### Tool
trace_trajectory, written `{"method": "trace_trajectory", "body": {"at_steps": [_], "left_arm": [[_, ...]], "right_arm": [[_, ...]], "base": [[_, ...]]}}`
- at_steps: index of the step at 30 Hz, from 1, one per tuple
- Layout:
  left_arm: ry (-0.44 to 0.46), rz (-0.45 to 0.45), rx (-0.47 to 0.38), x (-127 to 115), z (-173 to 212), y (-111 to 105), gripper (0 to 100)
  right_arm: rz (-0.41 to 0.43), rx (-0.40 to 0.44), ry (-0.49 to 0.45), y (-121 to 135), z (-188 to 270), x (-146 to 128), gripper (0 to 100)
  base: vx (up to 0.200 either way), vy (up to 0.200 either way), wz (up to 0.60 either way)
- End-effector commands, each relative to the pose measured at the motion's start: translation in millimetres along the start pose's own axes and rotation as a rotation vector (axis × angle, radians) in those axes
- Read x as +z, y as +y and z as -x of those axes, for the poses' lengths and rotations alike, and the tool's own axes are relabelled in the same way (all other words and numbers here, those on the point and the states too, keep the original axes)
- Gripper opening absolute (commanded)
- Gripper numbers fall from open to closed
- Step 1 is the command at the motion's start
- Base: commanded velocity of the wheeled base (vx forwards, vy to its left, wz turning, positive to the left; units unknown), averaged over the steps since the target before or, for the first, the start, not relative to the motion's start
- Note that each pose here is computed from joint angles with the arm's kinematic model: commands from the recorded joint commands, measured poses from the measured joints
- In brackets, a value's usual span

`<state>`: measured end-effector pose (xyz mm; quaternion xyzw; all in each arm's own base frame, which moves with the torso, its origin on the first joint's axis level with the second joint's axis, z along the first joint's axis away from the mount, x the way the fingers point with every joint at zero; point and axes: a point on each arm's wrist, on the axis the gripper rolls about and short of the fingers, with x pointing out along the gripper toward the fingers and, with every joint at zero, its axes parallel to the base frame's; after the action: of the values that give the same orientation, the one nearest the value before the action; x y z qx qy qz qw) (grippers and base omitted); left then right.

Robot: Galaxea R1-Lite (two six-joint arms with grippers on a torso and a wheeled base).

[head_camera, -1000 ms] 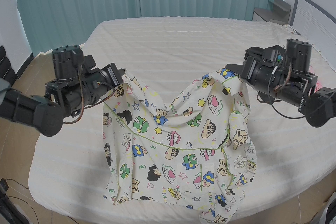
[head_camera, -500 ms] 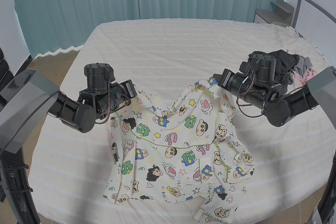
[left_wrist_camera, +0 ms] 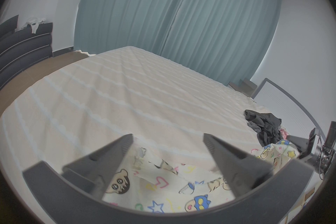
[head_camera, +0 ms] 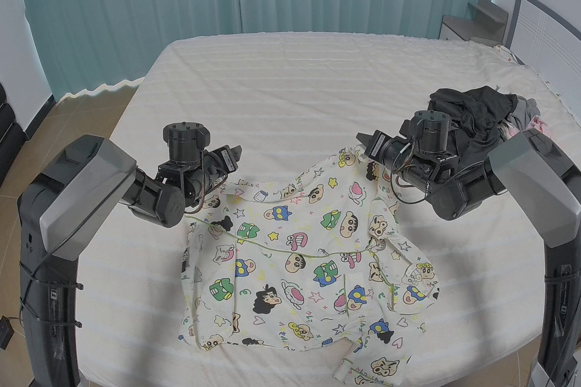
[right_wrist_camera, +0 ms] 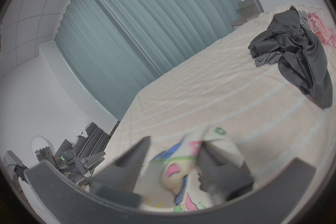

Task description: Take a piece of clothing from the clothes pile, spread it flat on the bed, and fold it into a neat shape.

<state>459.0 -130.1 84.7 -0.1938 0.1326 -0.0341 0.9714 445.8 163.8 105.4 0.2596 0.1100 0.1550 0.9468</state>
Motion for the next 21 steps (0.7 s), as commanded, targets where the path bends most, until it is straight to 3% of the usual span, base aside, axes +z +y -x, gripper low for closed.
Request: {"method": "trace_trajectory", "body": {"at_steps": [1, 6, 18, 19, 21], "left_arm": [[-0.034, 0.010, 0.053, -6.6, -25.4, 17.4, 100], [-0.142, 0.030, 0.101, 9.3, -34.4, 30.6, 100], [-0.191, 0.052, 0.139, 38.2, -23.4, 49.6, 100], [-0.180, 0.056, 0.149, 52.1, -4.5, 52.8, 100], [-0.159, 0.057, 0.150, 56.0, 8.0, 53.4, 100]], "right_arm": [[0.009, -0.059, -0.064, -31.0, -28.8, -5.0, 100], [-0.004, -0.137, -0.155, -54.7, -31.6, 15.7, 100], [-0.021, -0.246, -0.181, -107.9, -25.4, 31.1, 100], [-0.029, -0.292, -0.163, -122.0, -11.6, 34.8, 100], [-0.038, -0.308, -0.145, -124.9, 1.8, 38.0, 100]], "base": [[0.000, 0.000, 0.00], [0.000, 0.000, 0.00], [0.000, 0.000, 0.00], [0.000, 0.000, 0.00], [0.000, 0.000, 0.00]]}}
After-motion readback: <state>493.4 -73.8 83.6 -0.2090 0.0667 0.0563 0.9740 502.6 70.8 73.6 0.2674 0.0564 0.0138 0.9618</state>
